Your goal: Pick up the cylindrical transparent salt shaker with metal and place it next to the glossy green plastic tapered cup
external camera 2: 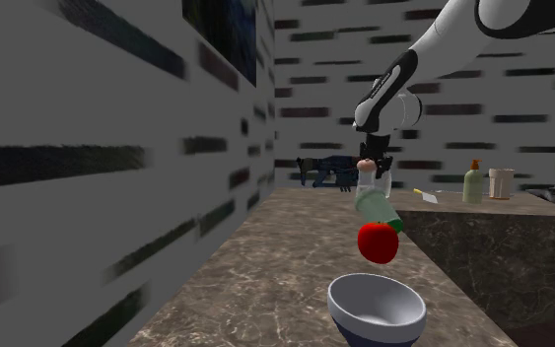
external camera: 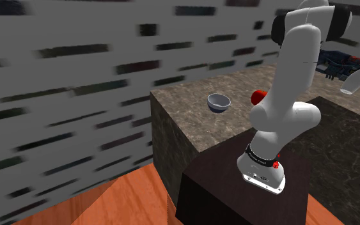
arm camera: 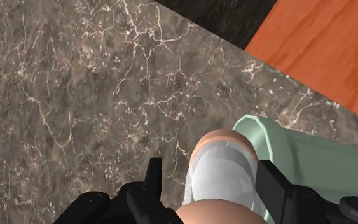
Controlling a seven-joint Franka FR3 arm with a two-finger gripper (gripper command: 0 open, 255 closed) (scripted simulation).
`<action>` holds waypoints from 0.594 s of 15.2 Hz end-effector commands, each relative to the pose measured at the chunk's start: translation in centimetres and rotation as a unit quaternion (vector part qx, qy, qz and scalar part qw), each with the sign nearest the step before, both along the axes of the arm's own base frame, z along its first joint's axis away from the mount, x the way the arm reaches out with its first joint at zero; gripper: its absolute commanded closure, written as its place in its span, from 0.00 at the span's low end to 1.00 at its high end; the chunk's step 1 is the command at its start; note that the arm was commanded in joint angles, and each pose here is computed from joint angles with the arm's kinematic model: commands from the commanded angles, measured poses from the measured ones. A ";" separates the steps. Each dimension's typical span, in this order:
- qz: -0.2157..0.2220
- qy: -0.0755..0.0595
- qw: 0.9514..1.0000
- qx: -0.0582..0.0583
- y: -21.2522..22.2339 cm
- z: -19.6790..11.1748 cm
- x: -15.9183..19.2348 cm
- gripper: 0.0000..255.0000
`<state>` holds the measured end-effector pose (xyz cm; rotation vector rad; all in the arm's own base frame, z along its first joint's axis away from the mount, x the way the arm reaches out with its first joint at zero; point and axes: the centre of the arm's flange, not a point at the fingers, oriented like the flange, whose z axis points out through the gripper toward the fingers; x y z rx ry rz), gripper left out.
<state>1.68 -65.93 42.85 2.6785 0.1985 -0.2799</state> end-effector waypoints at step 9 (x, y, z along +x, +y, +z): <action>-0.014 -0.008 0.994 0.105 1.5 -2.7 0.3 0.00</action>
